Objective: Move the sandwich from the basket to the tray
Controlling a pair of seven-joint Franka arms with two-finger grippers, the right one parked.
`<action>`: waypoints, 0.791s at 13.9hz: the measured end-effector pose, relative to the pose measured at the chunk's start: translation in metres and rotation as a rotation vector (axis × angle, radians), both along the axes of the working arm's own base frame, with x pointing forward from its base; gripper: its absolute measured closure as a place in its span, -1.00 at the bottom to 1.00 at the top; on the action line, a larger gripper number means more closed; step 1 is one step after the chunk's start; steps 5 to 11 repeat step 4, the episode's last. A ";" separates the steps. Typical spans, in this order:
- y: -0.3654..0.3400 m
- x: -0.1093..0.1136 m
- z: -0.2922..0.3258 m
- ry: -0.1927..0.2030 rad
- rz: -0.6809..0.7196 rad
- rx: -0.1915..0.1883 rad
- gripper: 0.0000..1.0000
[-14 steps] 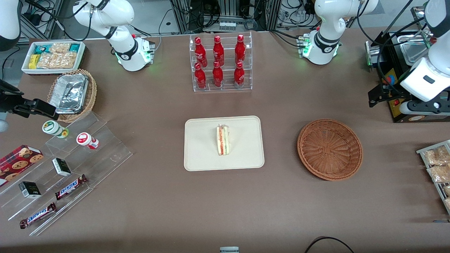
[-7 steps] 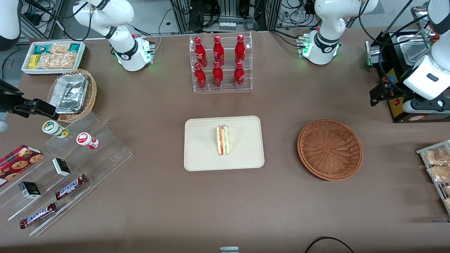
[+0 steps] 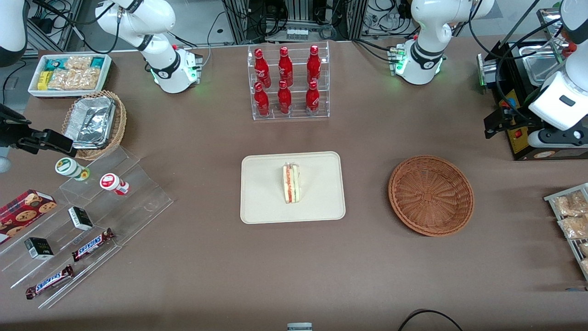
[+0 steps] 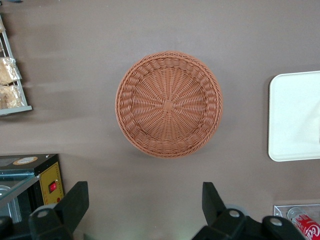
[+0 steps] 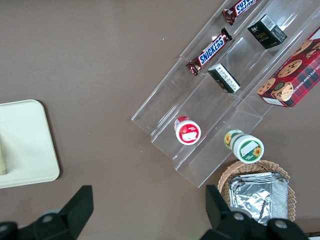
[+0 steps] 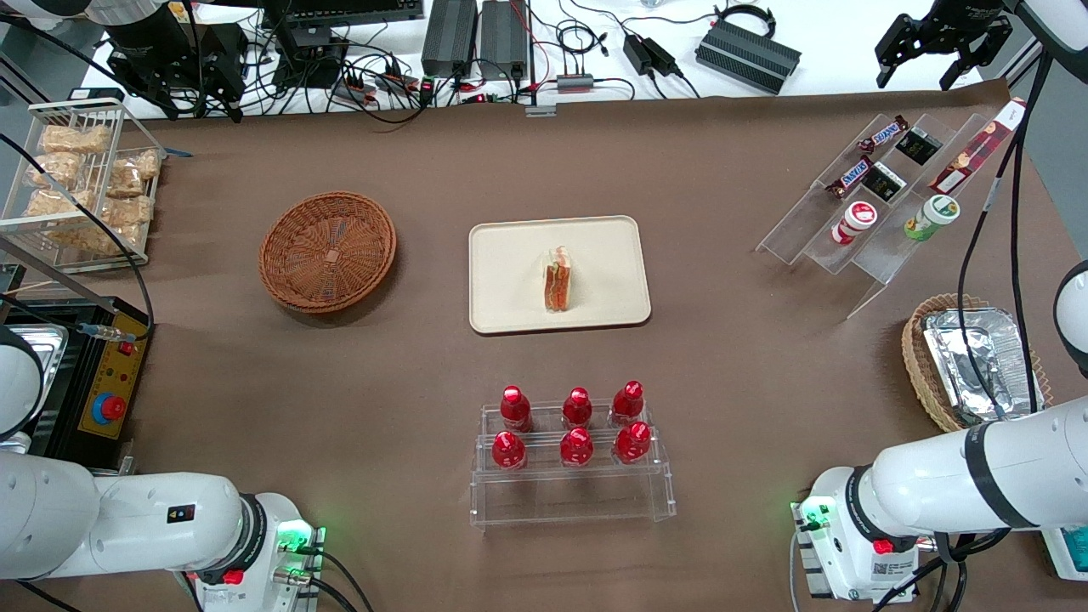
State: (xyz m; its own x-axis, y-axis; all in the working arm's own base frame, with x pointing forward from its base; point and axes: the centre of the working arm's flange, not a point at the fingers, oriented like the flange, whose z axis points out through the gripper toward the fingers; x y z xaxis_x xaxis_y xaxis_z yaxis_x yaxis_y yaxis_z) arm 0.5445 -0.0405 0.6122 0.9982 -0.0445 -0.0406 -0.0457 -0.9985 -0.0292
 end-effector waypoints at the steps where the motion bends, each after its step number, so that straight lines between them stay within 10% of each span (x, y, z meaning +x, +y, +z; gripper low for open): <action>1: 0.000 -0.001 0.000 0.009 0.001 0.001 -1.00; 11: 0.000 -0.002 0.000 0.018 0.001 0.001 -1.00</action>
